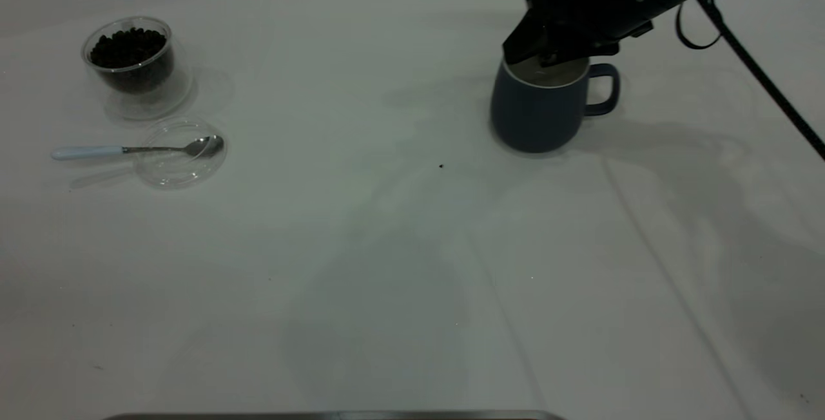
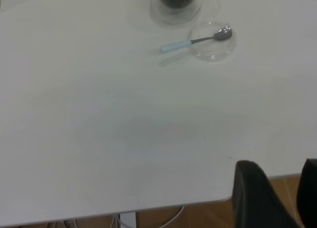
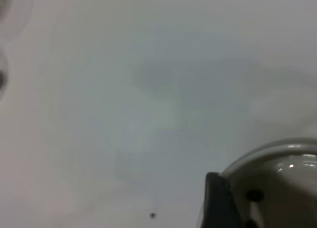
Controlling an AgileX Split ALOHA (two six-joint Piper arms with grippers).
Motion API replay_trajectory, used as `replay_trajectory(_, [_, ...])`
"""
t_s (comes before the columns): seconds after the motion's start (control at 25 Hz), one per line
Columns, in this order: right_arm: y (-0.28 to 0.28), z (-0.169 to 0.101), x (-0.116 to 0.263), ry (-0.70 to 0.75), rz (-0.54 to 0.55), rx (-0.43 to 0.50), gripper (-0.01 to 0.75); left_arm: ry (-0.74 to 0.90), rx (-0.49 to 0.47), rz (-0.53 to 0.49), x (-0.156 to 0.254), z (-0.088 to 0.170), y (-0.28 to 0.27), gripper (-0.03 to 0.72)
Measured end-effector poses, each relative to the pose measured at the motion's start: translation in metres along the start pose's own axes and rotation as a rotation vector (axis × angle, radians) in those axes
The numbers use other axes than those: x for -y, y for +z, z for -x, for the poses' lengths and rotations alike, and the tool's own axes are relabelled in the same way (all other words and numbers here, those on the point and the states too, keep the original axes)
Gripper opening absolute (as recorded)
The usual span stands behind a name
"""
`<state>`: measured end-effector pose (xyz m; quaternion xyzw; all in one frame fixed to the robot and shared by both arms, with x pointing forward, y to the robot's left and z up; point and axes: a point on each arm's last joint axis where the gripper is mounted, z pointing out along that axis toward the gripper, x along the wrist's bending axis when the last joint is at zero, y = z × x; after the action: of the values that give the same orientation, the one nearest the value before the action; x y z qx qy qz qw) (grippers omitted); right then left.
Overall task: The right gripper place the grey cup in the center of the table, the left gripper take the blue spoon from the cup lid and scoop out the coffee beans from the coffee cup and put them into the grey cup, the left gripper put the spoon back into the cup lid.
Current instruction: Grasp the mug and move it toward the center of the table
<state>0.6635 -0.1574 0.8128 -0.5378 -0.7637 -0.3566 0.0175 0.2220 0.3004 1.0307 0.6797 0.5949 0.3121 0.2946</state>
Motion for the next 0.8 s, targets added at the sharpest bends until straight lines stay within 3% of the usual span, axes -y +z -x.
replay_trajectory(0.52, [0.027,-0.053,0.006,-0.006,0.007,-0.035,0.453,-0.001,0.000,0.000,0.000,0.000,0.000,0.283])
replay_trajectory(0.8, [0.049,-0.087,-0.001,-0.077,0.029,-0.081,0.453,-0.001,0.000,0.000,0.000,0.000,0.000,0.283])
